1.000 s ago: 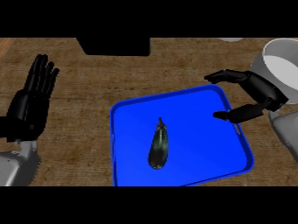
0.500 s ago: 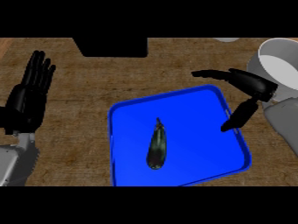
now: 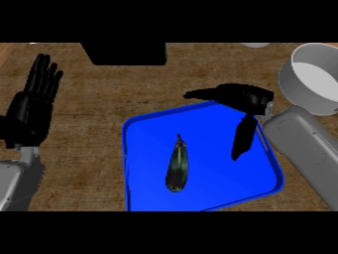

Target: Pick the eggplant from the tray and place it in the pot

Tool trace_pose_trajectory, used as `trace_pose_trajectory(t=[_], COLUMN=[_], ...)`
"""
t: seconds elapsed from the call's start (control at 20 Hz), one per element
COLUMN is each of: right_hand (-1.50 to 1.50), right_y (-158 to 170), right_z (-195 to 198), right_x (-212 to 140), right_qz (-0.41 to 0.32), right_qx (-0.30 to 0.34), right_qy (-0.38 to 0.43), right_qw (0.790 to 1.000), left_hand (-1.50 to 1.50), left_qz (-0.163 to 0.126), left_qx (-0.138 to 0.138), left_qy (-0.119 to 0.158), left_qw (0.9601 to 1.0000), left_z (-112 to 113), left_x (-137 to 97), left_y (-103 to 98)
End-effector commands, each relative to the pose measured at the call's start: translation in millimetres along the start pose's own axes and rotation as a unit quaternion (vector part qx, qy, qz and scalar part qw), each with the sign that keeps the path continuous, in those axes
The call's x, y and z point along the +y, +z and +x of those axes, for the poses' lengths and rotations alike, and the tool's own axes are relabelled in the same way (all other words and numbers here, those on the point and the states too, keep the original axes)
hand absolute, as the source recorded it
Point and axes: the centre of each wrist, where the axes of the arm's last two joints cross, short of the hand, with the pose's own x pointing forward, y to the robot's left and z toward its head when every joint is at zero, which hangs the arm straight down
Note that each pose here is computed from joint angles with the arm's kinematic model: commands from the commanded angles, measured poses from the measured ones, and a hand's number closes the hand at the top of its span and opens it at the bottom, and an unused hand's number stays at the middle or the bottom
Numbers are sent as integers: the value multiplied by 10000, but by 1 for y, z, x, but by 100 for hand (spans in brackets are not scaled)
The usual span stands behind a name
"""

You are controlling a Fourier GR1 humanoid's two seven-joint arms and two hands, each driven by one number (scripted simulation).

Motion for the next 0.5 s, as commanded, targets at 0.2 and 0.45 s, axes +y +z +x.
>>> trace_pose_trajectory(t=[0.2, 0.45], right_hand=[-150, -150], right_y=[-40, -42], right_z=[25, 11], right_x=[22, 54], right_qz=[562, 837], right_qx=[705, 763], right_qy=[54, -69], right_qw=[9959, 9935], left_hand=[0, 0], left_qz=[2, 71], left_qx=[-20, -90], left_qy=[-3, -22], left_qw=[10000, 9999], left_z=[-6, 3], left_x=[-4, 7], left_y=[5, -9])
